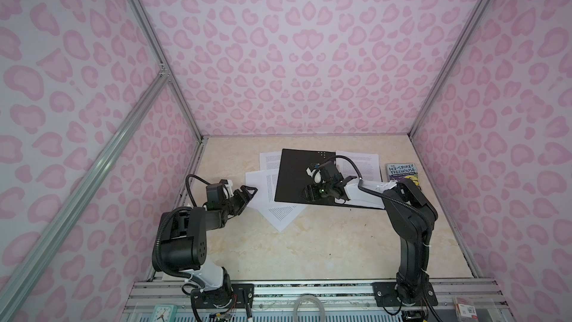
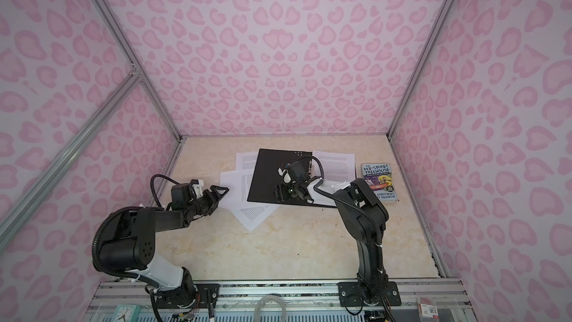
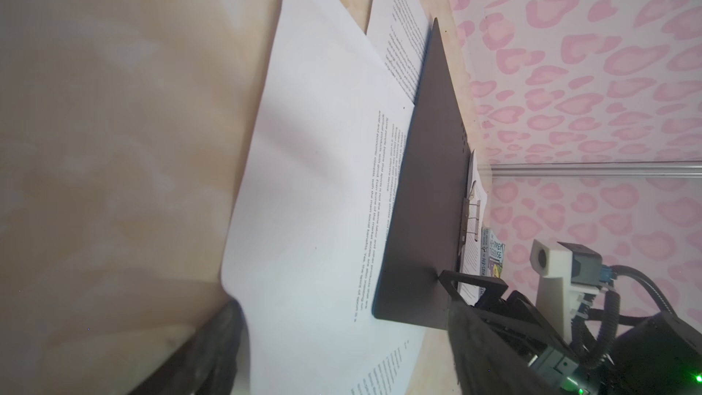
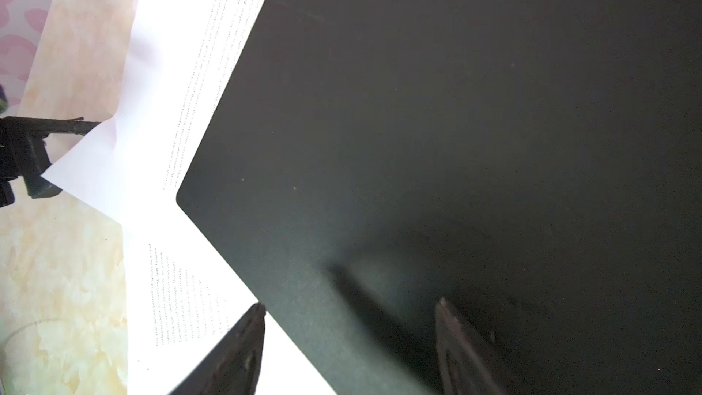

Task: Put the files into the folder
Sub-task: 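Pinch the edge of a loose printed sheet with the left gripper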

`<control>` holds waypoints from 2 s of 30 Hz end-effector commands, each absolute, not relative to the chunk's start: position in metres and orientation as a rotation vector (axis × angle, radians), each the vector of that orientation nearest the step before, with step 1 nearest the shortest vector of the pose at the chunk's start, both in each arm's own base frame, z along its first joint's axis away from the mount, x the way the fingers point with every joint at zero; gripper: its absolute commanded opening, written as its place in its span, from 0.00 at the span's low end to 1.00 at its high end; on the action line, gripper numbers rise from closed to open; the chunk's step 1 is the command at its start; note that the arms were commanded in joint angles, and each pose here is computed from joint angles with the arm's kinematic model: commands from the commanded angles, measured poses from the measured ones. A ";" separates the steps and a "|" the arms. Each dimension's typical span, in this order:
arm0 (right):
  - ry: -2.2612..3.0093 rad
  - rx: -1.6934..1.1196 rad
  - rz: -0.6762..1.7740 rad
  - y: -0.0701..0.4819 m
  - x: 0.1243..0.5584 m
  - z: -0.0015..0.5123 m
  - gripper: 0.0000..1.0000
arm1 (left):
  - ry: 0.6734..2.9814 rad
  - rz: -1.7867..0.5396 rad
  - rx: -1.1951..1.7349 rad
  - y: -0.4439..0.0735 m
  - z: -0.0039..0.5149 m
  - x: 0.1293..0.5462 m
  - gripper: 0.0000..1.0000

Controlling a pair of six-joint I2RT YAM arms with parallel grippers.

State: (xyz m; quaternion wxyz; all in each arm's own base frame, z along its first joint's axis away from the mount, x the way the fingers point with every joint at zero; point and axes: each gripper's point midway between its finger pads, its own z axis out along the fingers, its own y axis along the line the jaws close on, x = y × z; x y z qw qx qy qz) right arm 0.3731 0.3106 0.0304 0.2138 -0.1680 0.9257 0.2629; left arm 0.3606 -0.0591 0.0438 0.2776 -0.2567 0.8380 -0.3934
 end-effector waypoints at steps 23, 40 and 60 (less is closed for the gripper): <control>2.737 -0.447 0.707 0.297 0.345 0.006 0.69 | 2.294 -1.153 -0.880 -0.066 0.024 0.348 0.64; 2.735 -0.445 0.697 0.296 0.345 0.007 0.68 | 2.314 -1.109 -0.910 -0.062 0.023 0.344 0.28; 2.729 -0.445 0.695 0.295 0.345 0.011 0.67 | 2.326 -1.111 -0.892 -0.064 0.030 0.337 0.12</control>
